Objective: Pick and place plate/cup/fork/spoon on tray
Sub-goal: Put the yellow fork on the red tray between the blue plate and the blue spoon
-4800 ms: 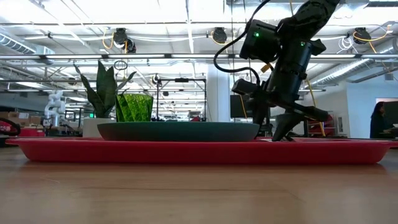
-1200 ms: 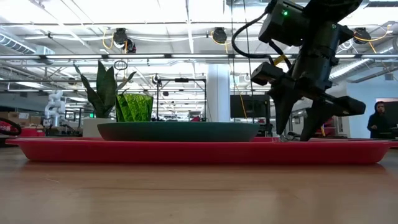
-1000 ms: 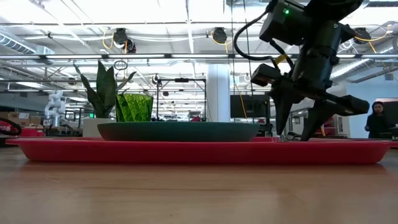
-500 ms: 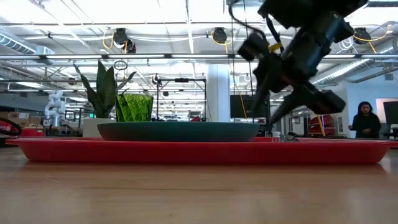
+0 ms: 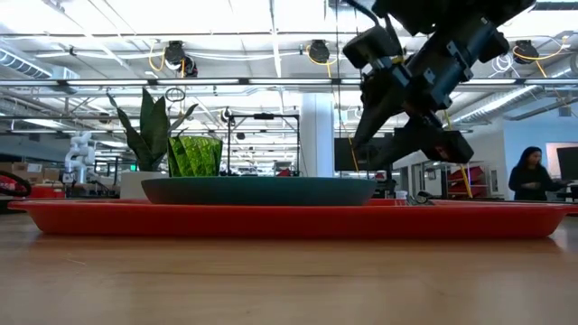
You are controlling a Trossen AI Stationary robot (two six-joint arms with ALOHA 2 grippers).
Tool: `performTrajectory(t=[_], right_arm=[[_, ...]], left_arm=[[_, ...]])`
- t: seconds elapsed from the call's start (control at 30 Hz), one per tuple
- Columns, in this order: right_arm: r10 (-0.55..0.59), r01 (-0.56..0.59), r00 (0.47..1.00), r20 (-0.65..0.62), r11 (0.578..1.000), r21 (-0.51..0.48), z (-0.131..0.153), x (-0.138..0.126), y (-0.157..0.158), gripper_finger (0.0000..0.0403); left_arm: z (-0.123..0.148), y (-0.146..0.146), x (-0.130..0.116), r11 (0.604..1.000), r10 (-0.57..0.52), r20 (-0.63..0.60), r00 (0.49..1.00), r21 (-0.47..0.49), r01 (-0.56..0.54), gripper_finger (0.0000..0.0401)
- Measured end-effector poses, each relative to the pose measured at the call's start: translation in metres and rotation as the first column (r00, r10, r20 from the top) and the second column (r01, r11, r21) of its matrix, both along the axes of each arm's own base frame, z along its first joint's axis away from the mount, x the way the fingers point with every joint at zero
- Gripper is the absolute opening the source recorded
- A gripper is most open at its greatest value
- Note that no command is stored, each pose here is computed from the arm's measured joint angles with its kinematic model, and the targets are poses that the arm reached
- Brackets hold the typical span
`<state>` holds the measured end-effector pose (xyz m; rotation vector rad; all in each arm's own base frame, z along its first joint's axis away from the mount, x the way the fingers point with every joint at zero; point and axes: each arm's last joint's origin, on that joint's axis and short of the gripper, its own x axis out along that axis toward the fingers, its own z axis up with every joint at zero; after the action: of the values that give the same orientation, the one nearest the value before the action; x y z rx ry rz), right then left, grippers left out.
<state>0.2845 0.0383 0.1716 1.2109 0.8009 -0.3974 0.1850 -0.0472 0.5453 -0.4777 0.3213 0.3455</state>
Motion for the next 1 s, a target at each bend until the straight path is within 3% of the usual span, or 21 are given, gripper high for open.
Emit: performTrajectory(t=[0.13,0.2,0.3,0.5,0.6,0.8,1.0], right_arm=[[-0.057,0.058,0.998,-0.028,0.998,0.031,0.0,-0.002,-0.007,0.0139],[-0.111,0.117,0.988,-0.111,0.992,0.054,-0.002,-0.006,-0.01,0.0139],[-0.13,0.128,0.968,-0.217,0.991,-0.024,0.005,-0.009,-0.012,0.0136],[-0.131,0.056,0.939,-0.318,0.971,-0.234,0.068,0.004,-0.019,0.0124],[-0.145,0.027,0.898,-0.415,0.961,-0.276,0.084,0.006,-0.024,0.012],[-0.172,0.076,0.844,-0.509,0.976,-0.203,0.075,0.018,-0.025,0.0121],[-0.182,0.105,0.718,-0.671,0.982,-0.155,0.045,0.032,-0.014,0.0121]], left_arm=[[0.002,0.001,0.001,0.999,0.034,0.029,0.999,0.0,-0.034,0.0113],[0.002,0.001,0.001,0.998,0.065,0.036,0.997,0.004,-0.065,0.0113],[0.003,0.003,0.0,0.994,0.111,0.048,0.993,0.007,-0.111,0.0113],[0.001,0.003,0.006,0.991,0.124,0.033,0.992,0.045,-0.125,0.0113],[0.0,0.002,0.006,0.991,0.109,0.023,0.994,0.074,-0.11,0.0113],[0.0,0.001,0.006,0.992,0.053,-0.006,0.999,0.117,-0.052,0.0113],[-0.007,0.0,0.003,0.99,0.0,-0.092,0.996,0.137,0.013,0.0113]])
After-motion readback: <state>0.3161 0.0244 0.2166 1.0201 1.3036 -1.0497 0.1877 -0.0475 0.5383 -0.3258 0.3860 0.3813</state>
